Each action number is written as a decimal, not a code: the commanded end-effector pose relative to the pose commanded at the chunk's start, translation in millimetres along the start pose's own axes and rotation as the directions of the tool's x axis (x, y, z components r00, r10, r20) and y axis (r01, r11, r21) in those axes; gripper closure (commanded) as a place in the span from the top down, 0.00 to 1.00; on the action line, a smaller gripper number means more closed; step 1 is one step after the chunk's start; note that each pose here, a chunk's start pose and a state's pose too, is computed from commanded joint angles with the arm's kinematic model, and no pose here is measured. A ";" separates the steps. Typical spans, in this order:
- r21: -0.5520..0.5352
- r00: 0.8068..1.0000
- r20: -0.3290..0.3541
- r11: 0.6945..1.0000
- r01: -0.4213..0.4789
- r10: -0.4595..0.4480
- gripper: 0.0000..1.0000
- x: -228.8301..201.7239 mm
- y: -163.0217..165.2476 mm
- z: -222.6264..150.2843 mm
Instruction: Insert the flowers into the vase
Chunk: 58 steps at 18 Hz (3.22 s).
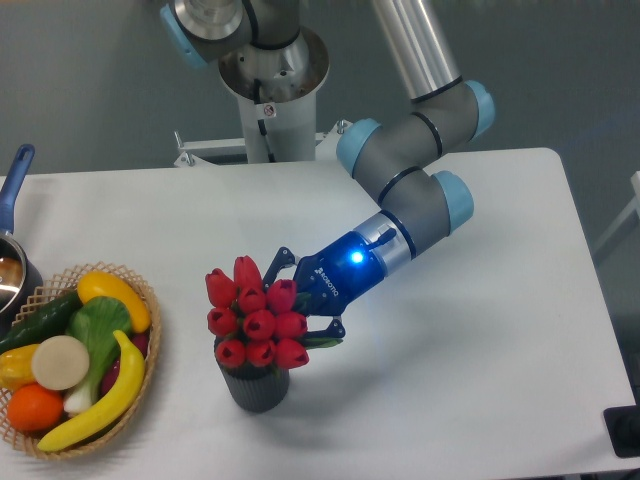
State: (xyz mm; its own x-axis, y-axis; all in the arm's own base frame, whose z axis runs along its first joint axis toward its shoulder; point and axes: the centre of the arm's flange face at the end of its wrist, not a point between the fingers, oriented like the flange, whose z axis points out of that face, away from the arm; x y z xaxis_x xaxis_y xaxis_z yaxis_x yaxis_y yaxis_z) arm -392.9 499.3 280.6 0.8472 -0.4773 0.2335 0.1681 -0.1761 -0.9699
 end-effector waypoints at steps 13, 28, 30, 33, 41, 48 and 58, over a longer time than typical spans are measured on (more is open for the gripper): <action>-0.042 1.000 0.008 0.999 0.003 -0.003 0.37 -1.4 14.0 0.6; -0.042 1.000 0.011 0.999 -0.015 0.015 0.91 2.9 17.0 -2.0; -0.041 0.999 0.013 0.999 -0.031 0.032 1.00 7.4 14.1 -4.0; -0.042 0.999 0.017 0.998 -0.043 0.044 1.00 8.5 10.3 -6.1; -0.304 0.977 0.092 0.940 -0.156 0.192 1.00 27.9 -28.5 -31.2; -0.552 0.899 0.240 0.813 -0.185 0.367 1.00 53.5 -95.2 -106.3; -0.897 0.761 0.322 0.439 0.054 0.563 1.00 91.7 -164.2 -174.5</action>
State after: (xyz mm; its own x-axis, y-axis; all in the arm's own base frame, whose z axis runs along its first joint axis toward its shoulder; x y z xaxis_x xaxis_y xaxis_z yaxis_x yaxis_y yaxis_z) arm -430.8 334.3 473.3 0.9016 -0.1856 -0.3908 -0.3326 -0.8751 -0.3516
